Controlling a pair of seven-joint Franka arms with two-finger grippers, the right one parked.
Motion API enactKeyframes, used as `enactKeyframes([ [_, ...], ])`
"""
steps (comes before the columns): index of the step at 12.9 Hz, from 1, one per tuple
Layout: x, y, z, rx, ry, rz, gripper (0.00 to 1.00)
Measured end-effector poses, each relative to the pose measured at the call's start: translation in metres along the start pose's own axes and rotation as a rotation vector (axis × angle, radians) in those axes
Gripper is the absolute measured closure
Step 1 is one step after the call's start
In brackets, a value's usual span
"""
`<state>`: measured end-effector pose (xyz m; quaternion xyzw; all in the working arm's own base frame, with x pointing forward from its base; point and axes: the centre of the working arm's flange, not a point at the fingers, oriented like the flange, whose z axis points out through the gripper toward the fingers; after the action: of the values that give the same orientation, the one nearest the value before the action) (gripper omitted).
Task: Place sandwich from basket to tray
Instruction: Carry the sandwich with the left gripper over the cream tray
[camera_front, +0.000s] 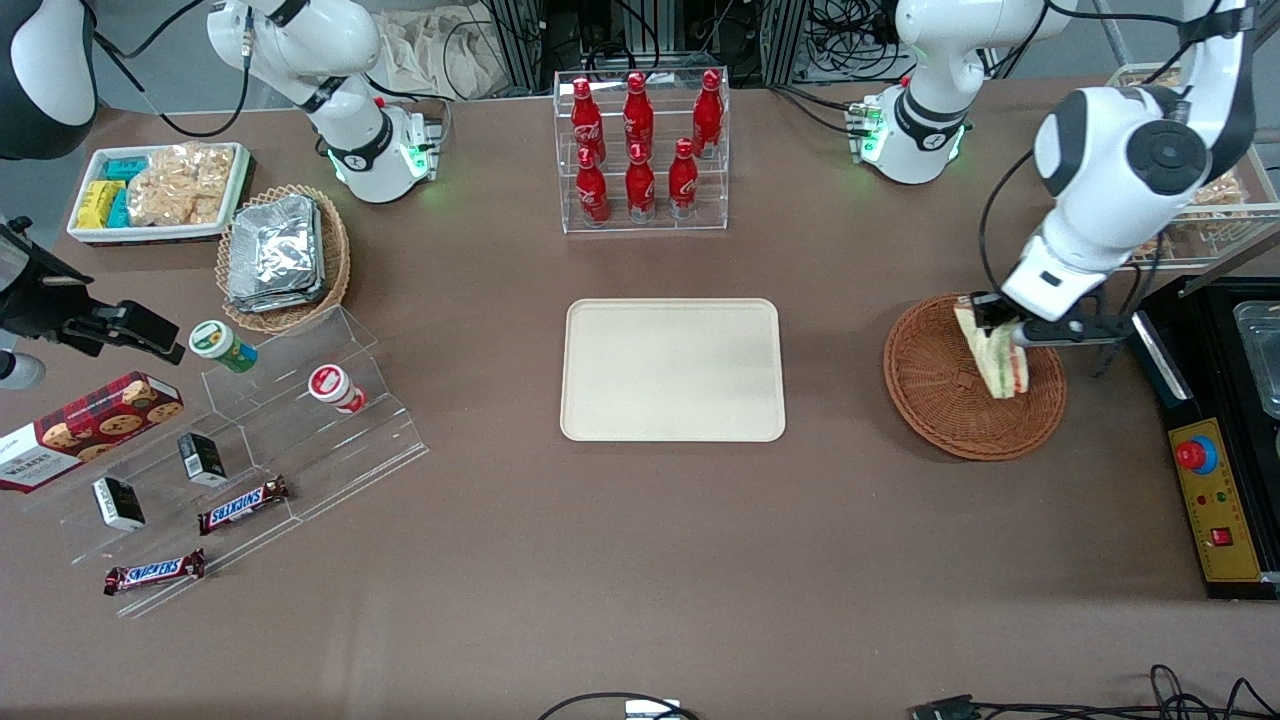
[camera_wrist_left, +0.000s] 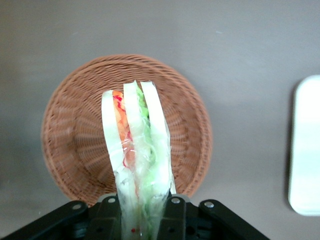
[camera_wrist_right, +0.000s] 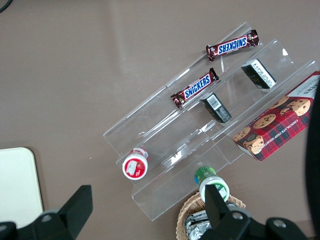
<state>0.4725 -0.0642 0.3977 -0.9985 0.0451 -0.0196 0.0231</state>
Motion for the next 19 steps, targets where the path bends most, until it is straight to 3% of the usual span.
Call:
enactKeyframes([
  [5, -0.003, 0.062, -0.013, 0.018, 0.029, 0.203, 0.74],
  [10, -0.017, 0.158, -0.02, 0.022, 0.053, 0.258, 0.74],
  [14, -0.017, 0.23, -0.007, -0.033, 0.029, 0.248, 0.74],
  [19, -0.007, 0.255, 0.042, -0.123, -0.013, 0.216, 0.75],
])
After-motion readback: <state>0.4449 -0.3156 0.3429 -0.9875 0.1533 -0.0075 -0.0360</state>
